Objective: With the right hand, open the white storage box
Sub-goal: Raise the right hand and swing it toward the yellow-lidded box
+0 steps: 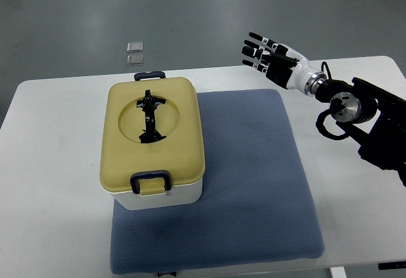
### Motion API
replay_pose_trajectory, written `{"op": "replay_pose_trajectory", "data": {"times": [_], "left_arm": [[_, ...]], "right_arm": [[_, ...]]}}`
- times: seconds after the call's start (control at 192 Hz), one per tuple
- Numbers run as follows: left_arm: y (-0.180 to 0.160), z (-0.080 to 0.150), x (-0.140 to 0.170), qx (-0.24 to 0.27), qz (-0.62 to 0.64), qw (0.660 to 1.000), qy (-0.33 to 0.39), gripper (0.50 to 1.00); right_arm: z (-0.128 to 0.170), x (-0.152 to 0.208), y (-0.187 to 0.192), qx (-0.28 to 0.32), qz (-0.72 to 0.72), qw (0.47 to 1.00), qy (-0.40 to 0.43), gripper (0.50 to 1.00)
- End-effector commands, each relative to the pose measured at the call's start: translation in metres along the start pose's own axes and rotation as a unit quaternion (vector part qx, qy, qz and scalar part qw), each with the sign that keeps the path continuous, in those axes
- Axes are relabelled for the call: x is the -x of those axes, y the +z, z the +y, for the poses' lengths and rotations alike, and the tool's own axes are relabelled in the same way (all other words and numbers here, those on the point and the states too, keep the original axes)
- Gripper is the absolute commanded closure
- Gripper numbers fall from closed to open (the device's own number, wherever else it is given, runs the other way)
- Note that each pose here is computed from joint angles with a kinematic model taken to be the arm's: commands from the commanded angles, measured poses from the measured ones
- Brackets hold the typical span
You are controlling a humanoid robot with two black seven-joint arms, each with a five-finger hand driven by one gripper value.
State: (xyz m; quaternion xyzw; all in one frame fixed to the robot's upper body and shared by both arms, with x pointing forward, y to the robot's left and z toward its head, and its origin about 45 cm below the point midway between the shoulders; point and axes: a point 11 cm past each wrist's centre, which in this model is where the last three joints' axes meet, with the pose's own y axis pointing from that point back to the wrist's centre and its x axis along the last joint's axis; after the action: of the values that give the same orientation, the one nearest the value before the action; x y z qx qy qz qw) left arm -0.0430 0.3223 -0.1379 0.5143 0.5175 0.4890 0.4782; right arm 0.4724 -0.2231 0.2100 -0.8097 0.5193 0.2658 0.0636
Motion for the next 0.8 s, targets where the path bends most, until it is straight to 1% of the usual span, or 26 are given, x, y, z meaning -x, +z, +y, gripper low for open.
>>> {"op": "replay_pose_trajectory", "data": {"times": [0.0,0.224,0.406,0.547,0.625,0.797], "left_arm": [[0.000,0.000,0.000,0.000,0.000,1.000,0.001,0.500],[-0.001,0.000,0.000,-0.001,-0.001,1.000,0.002,0.500],[0.008,0.000,0.001,0.007,-0.003,1.000,0.000,0.500],[0.008,0.000,0.000,0.007,-0.003,1.000,0.001,0.500],[0.007,0.000,0.000,0.006,-0.002,1.000,0.001,0.500],[0.007,0.000,0.000,0.006,-0.002,1.000,0.001,0.500]], "right_arm": [[0.000,0.000,0.000,0.000,0.000,1.000,0.000,0.574],[0.000,-0.001,0.001,0.003,0.005,1.000,0.001,0.574],[0.001,0.001,-0.003,0.004,0.013,1.000,-0.008,0.574],[0.001,0.006,-0.014,0.007,0.071,0.997,-0.028,0.574],[-0.001,0.014,-0.029,0.002,0.103,0.993,-0.049,0.574],[-0.004,0.032,-0.037,0.004,0.147,0.986,-0.083,0.574]]}}
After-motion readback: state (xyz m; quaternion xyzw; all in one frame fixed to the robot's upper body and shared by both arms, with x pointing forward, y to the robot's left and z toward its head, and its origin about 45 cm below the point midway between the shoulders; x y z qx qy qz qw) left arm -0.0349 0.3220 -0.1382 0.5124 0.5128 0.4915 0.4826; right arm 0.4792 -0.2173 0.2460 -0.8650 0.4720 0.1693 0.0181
